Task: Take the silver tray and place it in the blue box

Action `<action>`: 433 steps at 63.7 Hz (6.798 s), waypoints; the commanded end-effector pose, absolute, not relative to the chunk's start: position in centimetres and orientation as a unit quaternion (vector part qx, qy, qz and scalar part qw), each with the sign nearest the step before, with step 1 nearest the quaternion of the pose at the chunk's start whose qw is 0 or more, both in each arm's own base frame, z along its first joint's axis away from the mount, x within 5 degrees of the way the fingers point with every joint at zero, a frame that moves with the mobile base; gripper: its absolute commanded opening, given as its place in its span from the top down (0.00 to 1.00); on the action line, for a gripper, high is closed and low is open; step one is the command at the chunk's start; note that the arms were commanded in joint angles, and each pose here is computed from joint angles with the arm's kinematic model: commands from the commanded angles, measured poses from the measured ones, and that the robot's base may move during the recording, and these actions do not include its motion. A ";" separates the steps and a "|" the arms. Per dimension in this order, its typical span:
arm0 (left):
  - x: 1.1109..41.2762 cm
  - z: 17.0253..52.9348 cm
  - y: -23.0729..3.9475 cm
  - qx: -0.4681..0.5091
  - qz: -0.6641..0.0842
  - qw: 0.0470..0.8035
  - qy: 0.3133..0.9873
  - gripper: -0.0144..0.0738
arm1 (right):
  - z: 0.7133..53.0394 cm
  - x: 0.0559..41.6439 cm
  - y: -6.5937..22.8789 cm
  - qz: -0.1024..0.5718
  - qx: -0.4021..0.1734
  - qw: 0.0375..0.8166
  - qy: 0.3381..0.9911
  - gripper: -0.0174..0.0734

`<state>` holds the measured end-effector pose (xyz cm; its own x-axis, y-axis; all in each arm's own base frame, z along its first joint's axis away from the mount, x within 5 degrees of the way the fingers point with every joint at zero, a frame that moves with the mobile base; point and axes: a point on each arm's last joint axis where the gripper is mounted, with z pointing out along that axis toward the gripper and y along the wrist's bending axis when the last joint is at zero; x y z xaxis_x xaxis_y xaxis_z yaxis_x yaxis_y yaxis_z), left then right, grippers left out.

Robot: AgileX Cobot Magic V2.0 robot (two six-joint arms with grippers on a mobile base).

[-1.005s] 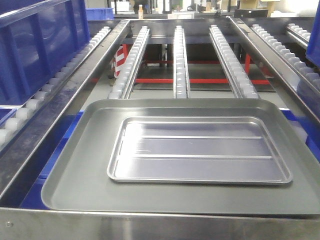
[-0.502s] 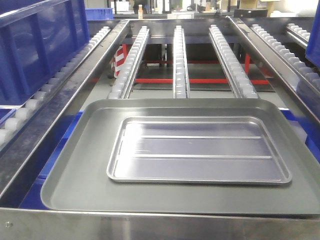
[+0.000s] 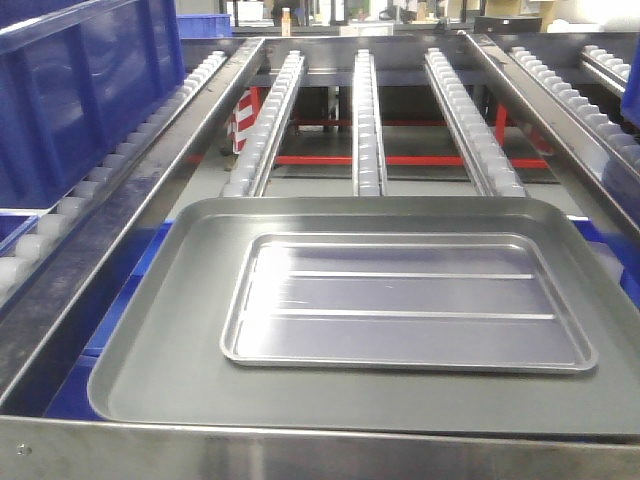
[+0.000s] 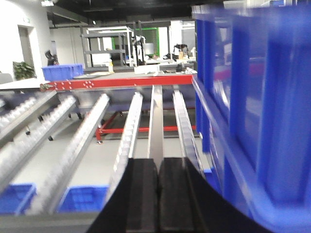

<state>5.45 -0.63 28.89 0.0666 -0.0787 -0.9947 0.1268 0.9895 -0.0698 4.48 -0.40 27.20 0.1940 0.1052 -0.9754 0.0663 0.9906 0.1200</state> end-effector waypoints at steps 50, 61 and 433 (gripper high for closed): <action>19.4 34.2 -19.7 0.267 -0.212 0.381 0.860 0.48 | 32.0 18.1 8.6 0.135 -0.134 0.449 0.873 0.29; 23.2 33.1 -21.3 0.203 -0.170 0.308 0.914 0.48 | 31.2 21.2 9.6 0.118 -0.095 0.349 0.925 0.29; 24.7 37.0 -23.5 0.104 -0.084 0.293 0.947 0.95 | 36.0 23.7 10.0 0.017 0.010 0.312 0.950 0.75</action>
<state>25.09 -24.17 34.54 -0.8584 0.1487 -0.4909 0.2215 0.9707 -0.0934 23.76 10.54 34.02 -0.8585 0.0645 -0.5087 0.0397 0.9974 0.0595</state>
